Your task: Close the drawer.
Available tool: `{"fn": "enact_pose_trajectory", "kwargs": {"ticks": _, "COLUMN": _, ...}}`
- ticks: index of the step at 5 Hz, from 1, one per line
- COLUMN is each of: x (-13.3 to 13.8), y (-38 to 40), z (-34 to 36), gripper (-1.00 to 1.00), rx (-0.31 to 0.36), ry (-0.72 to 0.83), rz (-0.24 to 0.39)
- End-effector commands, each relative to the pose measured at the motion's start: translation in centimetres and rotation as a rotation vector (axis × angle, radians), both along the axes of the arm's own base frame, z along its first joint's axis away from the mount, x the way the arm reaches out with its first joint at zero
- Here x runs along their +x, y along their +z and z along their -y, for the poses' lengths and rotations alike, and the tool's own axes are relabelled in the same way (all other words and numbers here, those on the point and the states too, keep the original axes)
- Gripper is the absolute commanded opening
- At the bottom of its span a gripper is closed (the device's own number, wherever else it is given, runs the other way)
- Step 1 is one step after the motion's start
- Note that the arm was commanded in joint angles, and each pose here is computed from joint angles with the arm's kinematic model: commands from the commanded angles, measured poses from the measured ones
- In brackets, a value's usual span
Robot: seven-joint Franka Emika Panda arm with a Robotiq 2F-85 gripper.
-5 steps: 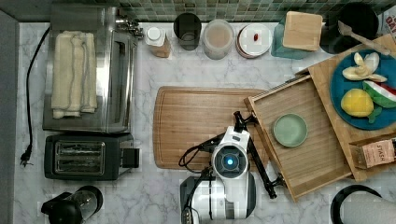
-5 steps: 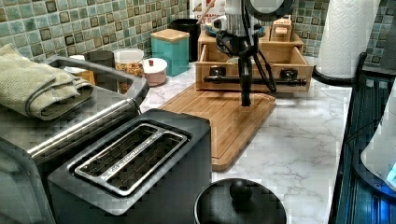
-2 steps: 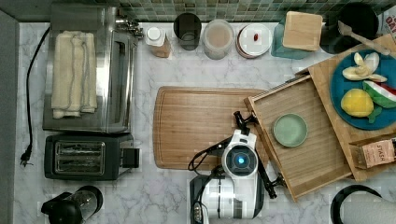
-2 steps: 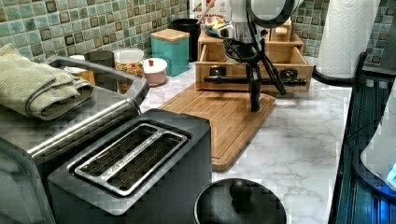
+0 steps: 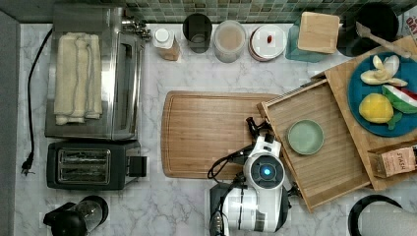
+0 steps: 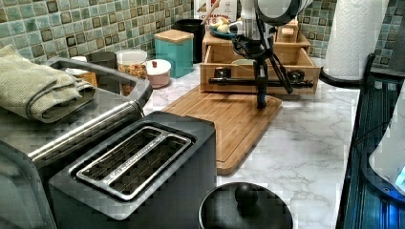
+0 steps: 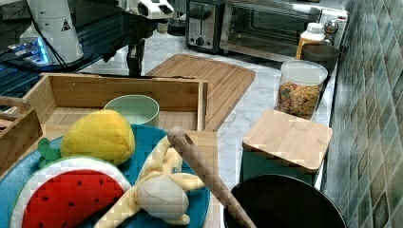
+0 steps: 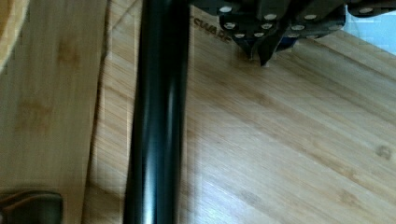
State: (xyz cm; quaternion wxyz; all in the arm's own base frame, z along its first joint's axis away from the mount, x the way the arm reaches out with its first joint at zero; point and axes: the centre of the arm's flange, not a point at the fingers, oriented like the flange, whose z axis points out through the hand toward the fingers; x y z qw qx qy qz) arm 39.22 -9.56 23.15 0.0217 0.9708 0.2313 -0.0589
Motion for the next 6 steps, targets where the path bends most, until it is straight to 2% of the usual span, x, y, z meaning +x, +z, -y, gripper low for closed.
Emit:
{"fn": "enact_pose_trajectory", "kwargs": {"ticks": 1, "x": 4.7, "y": 5.5, "z": 11.3, "gripper": -1.00, "rx": 0.011, "ry": 0.004, "rz": 0.155}}
{"fn": "enact_pose_trajectory", "kwargs": {"ticks": 2, "x": 5.3, "y": 6.1, "z": 14.0, "gripper": -1.00, "rx": -0.007, "ry": -0.013, "rz": 0.230}}
{"fn": "enact_pose_trajectory", "kwargs": {"ticks": 3, "x": 5.8, "y": 7.1, "z": 16.5, "gripper": -1.00, "rx": -0.016, "ry": -0.038, "rz": 0.264}}
{"fn": "enact_pose_trajectory", "kwargs": {"ticks": 4, "x": 6.4, "y": 9.1, "z": 18.9, "gripper": -1.00, "rx": -0.033, "ry": -0.048, "rz": 0.246}}
{"fn": "enact_pose_trajectory", "kwargs": {"ticks": 5, "x": 7.4, "y": 9.7, "z": 21.6, "gripper": -1.00, "rx": -0.041, "ry": -0.075, "rz": 0.257}}
{"fn": "enact_pose_trajectory", "kwargs": {"ticks": 6, "x": 8.5, "y": 8.5, "z": 24.6, "gripper": -1.00, "rx": -0.039, "ry": -0.101, "rz": 0.328}}
